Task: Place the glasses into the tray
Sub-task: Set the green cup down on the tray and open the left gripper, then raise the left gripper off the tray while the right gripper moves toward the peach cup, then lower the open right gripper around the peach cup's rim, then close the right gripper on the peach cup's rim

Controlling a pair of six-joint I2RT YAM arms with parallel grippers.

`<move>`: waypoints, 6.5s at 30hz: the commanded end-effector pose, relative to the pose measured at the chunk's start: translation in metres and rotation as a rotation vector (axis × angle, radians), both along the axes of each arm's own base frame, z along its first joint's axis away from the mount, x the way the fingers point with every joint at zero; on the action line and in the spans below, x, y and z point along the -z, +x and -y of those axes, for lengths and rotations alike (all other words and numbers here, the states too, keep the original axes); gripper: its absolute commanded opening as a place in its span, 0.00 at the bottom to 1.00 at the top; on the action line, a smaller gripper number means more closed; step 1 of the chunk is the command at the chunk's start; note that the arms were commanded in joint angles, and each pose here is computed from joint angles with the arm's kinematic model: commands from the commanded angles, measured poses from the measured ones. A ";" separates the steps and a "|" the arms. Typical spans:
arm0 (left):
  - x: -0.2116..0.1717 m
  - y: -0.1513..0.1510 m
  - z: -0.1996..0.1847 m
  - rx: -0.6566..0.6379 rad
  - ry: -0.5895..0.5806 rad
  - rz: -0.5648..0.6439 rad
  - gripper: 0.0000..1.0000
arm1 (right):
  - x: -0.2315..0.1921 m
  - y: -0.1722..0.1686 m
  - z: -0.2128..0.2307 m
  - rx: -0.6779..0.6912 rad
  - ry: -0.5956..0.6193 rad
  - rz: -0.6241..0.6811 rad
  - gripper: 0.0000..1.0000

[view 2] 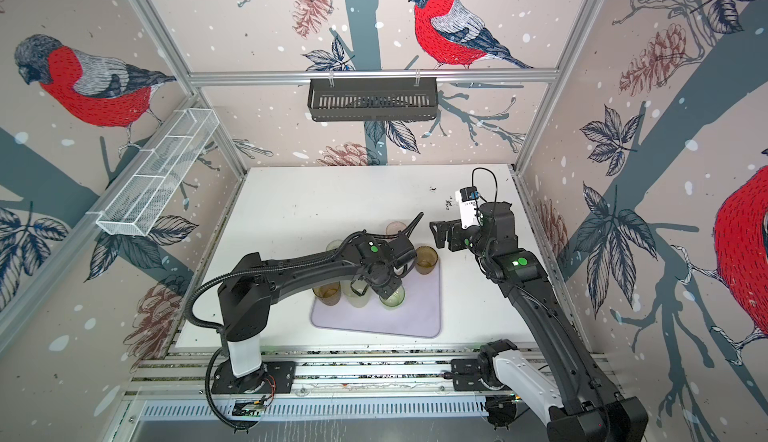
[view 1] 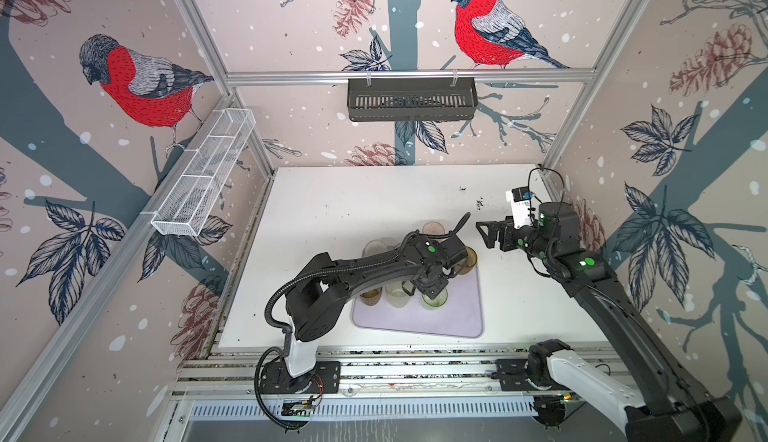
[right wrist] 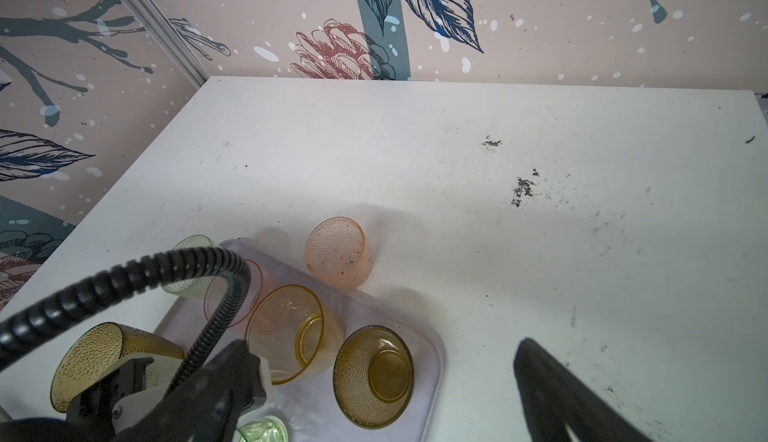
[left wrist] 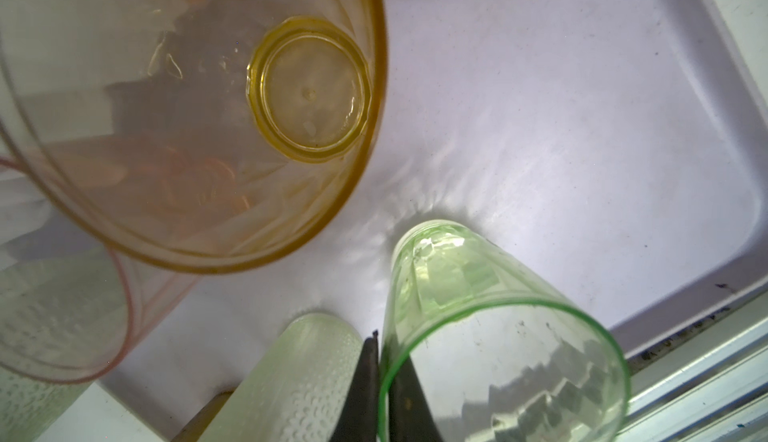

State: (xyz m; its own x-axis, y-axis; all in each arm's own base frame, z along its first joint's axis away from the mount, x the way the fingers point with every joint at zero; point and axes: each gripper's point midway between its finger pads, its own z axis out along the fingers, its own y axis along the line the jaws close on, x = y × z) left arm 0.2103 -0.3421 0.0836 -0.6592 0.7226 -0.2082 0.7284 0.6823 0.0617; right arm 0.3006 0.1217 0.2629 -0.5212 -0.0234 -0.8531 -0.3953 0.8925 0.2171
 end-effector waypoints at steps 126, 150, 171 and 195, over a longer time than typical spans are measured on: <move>-0.170 0.064 -0.084 -0.553 -0.680 0.158 0.98 | 0.097 0.100 -0.069 0.017 -0.369 -0.535 0.91; -0.173 0.067 -0.084 -0.575 -0.691 0.158 0.98 | 0.144 0.096 -0.101 -0.068 -0.411 -0.613 0.65; -0.174 0.067 -0.083 -0.576 -0.694 0.154 0.97 | 0.159 0.099 -0.107 -0.070 -0.408 -0.621 0.46; -0.179 0.068 -0.084 -0.578 -0.701 0.164 0.97 | 0.173 0.098 -0.109 -0.081 -0.418 -0.641 0.30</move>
State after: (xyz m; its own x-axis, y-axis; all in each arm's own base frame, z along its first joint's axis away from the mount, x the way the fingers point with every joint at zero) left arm 0.2758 -0.2574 0.2565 -0.8110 -0.0219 -0.5847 0.2792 0.8637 -0.4196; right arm 0.3987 0.2283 0.0908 -0.8975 -0.3272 -0.2957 -0.3626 0.9291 0.0726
